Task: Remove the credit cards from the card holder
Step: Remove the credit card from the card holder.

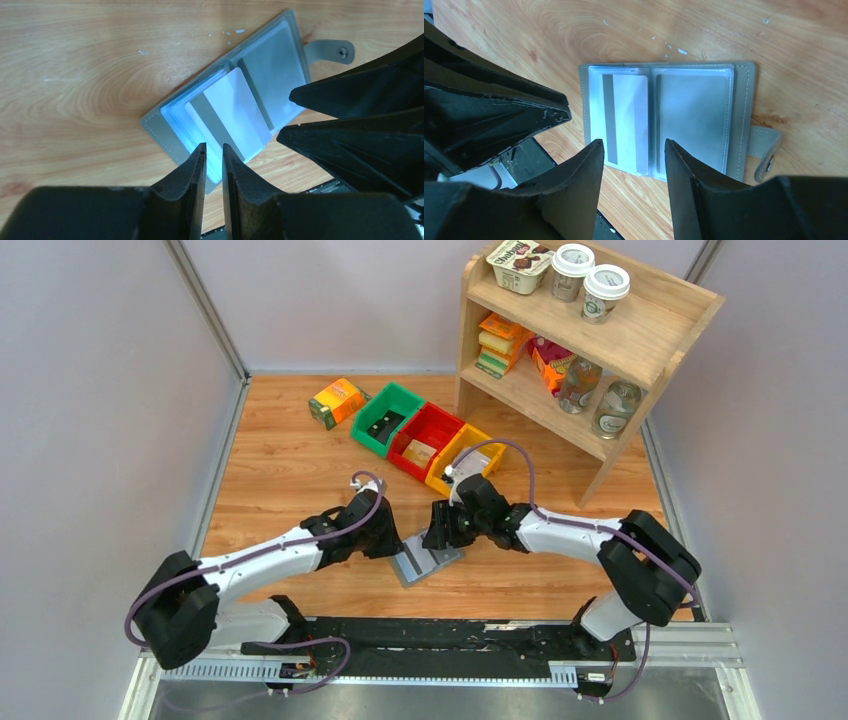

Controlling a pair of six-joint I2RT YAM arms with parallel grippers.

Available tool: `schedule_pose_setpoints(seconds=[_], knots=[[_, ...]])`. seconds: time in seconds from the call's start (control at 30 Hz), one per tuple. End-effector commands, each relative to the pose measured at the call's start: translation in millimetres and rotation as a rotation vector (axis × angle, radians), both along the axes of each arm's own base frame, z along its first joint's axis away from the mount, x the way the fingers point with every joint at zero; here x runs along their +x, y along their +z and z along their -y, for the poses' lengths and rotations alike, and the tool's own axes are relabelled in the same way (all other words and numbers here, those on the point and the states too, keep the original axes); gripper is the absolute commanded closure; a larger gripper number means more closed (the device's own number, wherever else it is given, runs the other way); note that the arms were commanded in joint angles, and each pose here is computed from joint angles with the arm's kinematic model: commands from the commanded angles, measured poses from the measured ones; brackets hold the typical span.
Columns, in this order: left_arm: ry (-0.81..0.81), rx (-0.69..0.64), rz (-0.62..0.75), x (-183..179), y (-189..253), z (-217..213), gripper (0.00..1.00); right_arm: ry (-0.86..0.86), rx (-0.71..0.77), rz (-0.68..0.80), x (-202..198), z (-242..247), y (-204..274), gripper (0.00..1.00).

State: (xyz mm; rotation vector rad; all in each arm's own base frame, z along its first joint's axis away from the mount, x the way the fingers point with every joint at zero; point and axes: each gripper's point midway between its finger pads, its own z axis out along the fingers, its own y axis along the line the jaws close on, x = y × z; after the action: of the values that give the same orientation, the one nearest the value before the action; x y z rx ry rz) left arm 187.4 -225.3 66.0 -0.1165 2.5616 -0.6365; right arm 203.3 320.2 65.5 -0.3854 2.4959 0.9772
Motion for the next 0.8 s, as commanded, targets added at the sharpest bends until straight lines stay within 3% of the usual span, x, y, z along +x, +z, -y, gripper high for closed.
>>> schedule_pose_setpoints(seconds=[0.0, 0.5, 0.77], knots=[[-0.001, -0.055, -0.045, 2.5, -12.2, 19.3, 0.77, 0.016, 0.112, -0.029, 4.8, -11.0, 4.2, 0.5], [0.065, -0.095, -0.163, -8.1, -50.8, 15.5, 0.92, 0.011, 0.206, -0.171, 6.7, -6.0, -24.3, 0.58], [0.086, -0.102, -0.183, -10.7, -55.9, 10.2, 0.95, 0.03, 0.237, -0.18, 6.7, -7.4, -23.3, 0.66]])
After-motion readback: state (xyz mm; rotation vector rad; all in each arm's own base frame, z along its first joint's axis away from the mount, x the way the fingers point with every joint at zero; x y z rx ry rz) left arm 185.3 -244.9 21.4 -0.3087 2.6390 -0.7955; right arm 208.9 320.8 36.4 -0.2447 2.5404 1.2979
